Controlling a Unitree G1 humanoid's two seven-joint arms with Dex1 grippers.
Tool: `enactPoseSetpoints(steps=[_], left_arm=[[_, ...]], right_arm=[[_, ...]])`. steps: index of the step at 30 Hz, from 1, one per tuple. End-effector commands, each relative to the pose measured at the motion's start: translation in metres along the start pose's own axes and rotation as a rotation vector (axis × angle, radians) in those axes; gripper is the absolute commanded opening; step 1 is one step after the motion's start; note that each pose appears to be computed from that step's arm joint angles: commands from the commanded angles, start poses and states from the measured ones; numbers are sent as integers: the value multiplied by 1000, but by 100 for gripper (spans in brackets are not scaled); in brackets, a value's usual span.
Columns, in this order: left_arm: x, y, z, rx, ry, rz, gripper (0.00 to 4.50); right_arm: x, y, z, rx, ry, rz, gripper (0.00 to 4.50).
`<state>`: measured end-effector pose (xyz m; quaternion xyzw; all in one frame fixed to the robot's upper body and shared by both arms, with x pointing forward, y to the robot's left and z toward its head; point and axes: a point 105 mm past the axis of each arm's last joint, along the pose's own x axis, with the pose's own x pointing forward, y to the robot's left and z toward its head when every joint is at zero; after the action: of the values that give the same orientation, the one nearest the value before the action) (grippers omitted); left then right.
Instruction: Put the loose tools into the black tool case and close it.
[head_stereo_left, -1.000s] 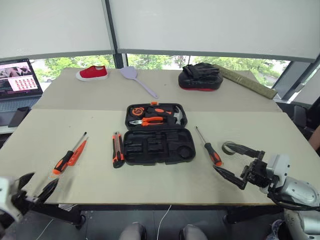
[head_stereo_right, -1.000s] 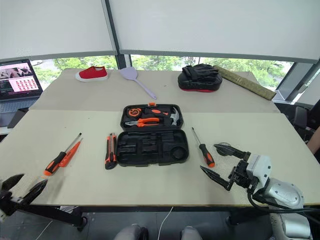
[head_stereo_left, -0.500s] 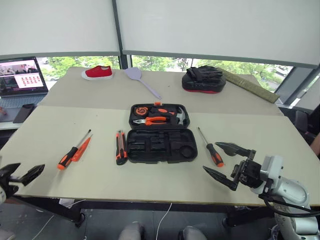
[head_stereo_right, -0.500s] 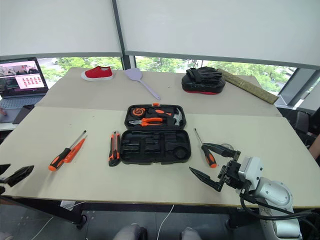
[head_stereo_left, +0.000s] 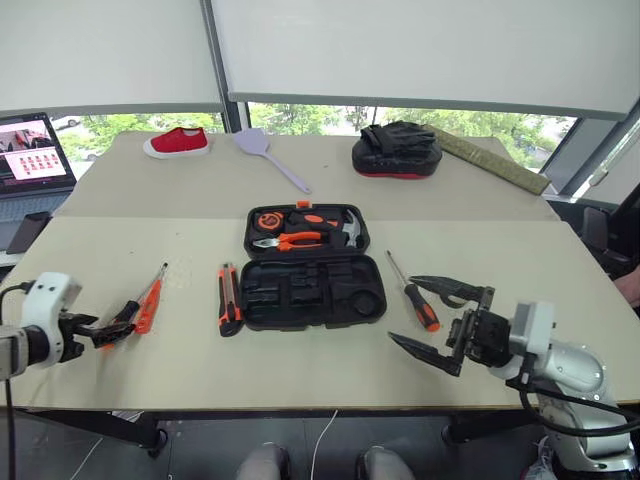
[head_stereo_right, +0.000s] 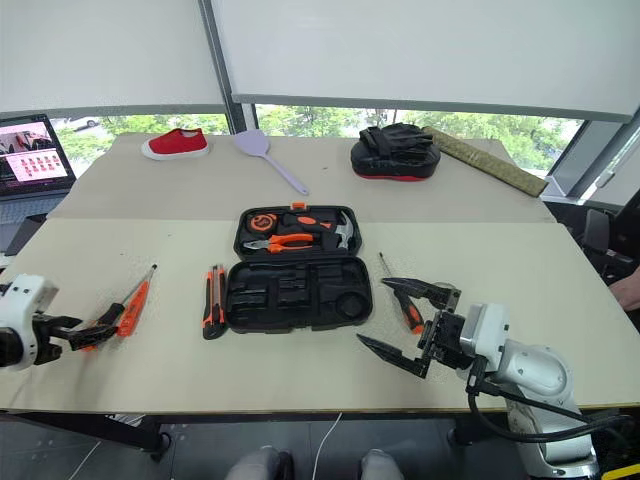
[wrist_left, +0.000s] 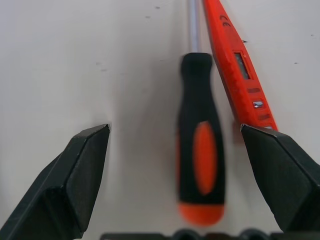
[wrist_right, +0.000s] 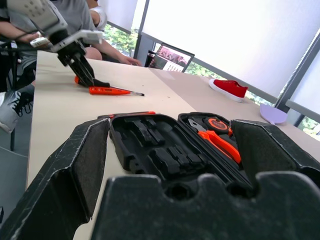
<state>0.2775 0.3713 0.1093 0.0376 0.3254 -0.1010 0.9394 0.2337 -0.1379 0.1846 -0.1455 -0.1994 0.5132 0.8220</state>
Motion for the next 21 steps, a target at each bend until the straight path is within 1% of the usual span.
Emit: enactPoseSetpoints(steps=[1, 3, 4, 5, 6, 9, 11, 12, 13, 14, 15, 17, 18, 21], left_arm=[[0, 6, -5, -1, 40, 25, 450], [1, 8, -5, -8, 36, 35, 398], [1, 9, -5, -13, 30, 37, 393], [1, 9, -4, -18, 24, 34, 336], [1, 9, -3, -19, 15, 31, 310], [-2, 13, 0, -36, -18, 44, 203], [-14, 33, 8, -30, -88, 125, 129], [-21, 43, 19, -5, -170, 173, 96], [-28, 47, 33, 17, -271, 180, 88], [-33, 48, 43, 32, -338, 179, 88], [-35, 38, 56, 92, -411, 124, 88], [-30, 3, 79, 280, -485, -42, 88], [-28, -10, 85, 346, -501, -97, 88], [-8, -69, 104, 571, -492, -334, 88]], right_arm=[[3, -2, 13, -29, -36, 6, 446], [2, -2, 13, -31, -34, 4, 450], [2, -2, 13, -31, -33, 3, 450], [2, -3, 13, -32, -31, 2, 450], [2, -3, 12, -32, -30, 1, 450], [0, -2, 11, -32, -22, -2, 450], [-2, -3, 10, -36, -14, -7, 450], [-3, -5, 11, -42, -12, -12, 450], [-4, -8, 15, -40, -26, -27, 450], [-4, -9, 17, -39, -36, -37, 450], [-5, -14, 19, -35, -46, -59, 450], [-8, -20, 19, -47, -27, -74, 450], [-9, -22, 18, -52, -18, -77, 450], [-17, -33, 13, -59, 37, -92, 450]])
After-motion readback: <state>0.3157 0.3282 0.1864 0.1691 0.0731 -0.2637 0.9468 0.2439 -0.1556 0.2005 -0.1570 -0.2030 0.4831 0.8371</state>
